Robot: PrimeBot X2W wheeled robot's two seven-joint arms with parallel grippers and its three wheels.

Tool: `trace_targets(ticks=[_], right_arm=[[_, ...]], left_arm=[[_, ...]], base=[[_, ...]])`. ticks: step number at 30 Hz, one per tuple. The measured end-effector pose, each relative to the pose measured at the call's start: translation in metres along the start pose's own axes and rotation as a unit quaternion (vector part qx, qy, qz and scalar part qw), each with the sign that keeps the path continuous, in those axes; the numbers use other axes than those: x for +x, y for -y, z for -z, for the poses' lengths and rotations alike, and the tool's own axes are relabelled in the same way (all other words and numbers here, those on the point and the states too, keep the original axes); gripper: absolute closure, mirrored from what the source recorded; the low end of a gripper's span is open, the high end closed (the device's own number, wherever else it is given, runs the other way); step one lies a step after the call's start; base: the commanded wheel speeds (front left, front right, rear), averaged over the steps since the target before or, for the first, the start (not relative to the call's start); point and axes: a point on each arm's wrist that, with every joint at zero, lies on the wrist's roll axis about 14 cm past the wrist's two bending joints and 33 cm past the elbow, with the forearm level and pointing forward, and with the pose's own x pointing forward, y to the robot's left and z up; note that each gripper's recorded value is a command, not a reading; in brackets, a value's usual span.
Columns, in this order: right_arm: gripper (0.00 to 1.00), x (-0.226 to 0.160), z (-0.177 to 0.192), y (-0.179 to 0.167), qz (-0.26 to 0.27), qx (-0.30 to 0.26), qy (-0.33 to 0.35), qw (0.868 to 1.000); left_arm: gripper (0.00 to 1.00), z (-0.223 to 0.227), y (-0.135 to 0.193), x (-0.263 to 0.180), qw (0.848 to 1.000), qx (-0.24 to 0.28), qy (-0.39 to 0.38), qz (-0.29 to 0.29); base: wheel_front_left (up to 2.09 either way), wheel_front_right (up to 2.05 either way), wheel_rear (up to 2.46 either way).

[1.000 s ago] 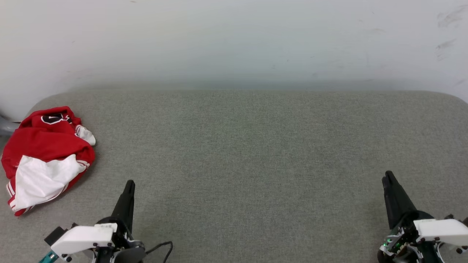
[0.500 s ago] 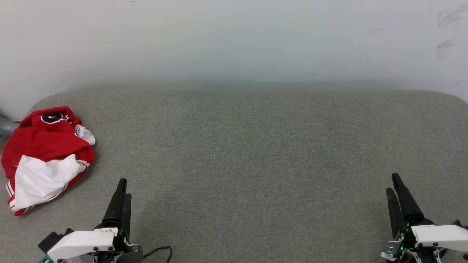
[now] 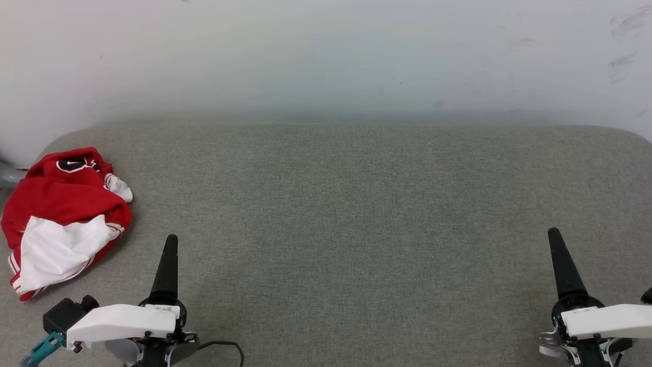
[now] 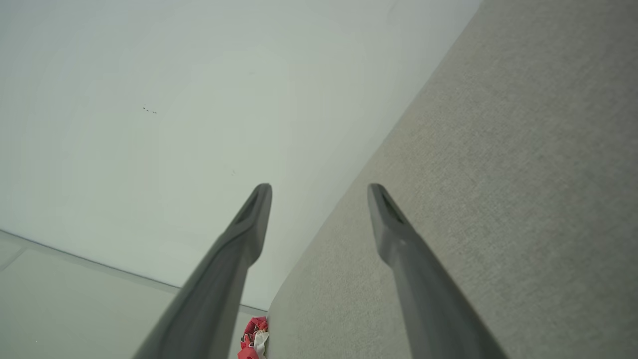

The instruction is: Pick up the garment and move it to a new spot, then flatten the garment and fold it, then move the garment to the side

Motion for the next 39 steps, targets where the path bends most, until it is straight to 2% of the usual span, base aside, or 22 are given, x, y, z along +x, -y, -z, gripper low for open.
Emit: trace_targets(ticks=[6,7,13,23,39], right_arm=[[0.0,0.001,0.001,-0.011,-0.017,-0.073,0.001,0.997],[0.0,0.0,0.001,-0.015,-0.025,-0.11,0.002,0.994],[0.0,-0.002,0.003,-0.019,-0.034,-0.17,0.003,0.985],[0.0,-0.004,0.008,-0.024,-0.046,-0.247,0.004,0.968],[0.0,-0.007,0.011,-0.029,-0.063,-0.35,0.011,0.934]], left_arm=[[0.0,0.004,0.005,0.0,0.997,0.073,0.001,-0.004],[0.0,0.005,0.004,-0.002,0.994,0.108,0.001,-0.01],[0.0,0.007,0.008,-0.003,0.986,0.166,0.007,-0.009],[0.0,0.009,0.013,-0.005,0.969,0.248,0.017,0.0],[0.0,0.015,0.021,-0.008,0.931,0.363,0.029,0.014]], base=[[0.0,0.0,0.0],[0.0,0.0,0.0],[0.0,0.0,0.0],[0.0,0.0,0.0],[0.0,0.0,0.0]])
